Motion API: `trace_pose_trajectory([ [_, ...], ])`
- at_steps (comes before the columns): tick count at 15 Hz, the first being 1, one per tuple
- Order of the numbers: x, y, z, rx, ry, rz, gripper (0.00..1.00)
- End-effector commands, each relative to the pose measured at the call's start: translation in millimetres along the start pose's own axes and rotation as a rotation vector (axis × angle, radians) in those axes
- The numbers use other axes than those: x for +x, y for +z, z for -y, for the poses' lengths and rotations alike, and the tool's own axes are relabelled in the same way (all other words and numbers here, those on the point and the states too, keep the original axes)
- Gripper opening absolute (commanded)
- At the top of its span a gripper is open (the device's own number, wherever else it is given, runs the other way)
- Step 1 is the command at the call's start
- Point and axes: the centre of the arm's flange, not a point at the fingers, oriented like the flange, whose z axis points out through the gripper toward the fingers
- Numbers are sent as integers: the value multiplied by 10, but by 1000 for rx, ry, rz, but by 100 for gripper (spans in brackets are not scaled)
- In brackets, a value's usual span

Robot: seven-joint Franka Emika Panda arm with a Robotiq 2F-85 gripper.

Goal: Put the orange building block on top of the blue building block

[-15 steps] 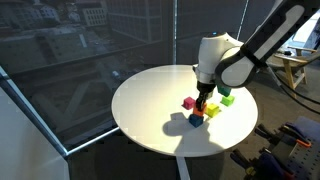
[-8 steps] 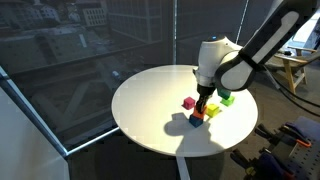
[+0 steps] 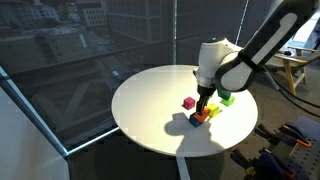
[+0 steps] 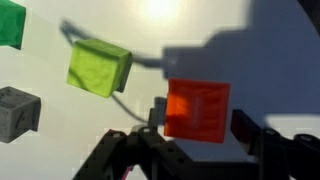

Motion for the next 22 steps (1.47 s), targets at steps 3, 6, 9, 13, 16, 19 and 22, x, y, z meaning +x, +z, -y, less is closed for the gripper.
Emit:
trace_pose_trajectory([
  [3,-8,1,-24,-15,-20,-7,100],
  [6,-16,20,-37,-14,-19,0,100],
  [9,-23,32,-55,-14,-16,5,100],
  [13,-46,-1,-83,-10,-13,9,100],
  [16,-91,-113,-88,-12,-13,13,100],
  [19,-105,-190,-85,-16,-12,28,100],
  [22,-152,-287,-105,-18,-5,67,100],
])
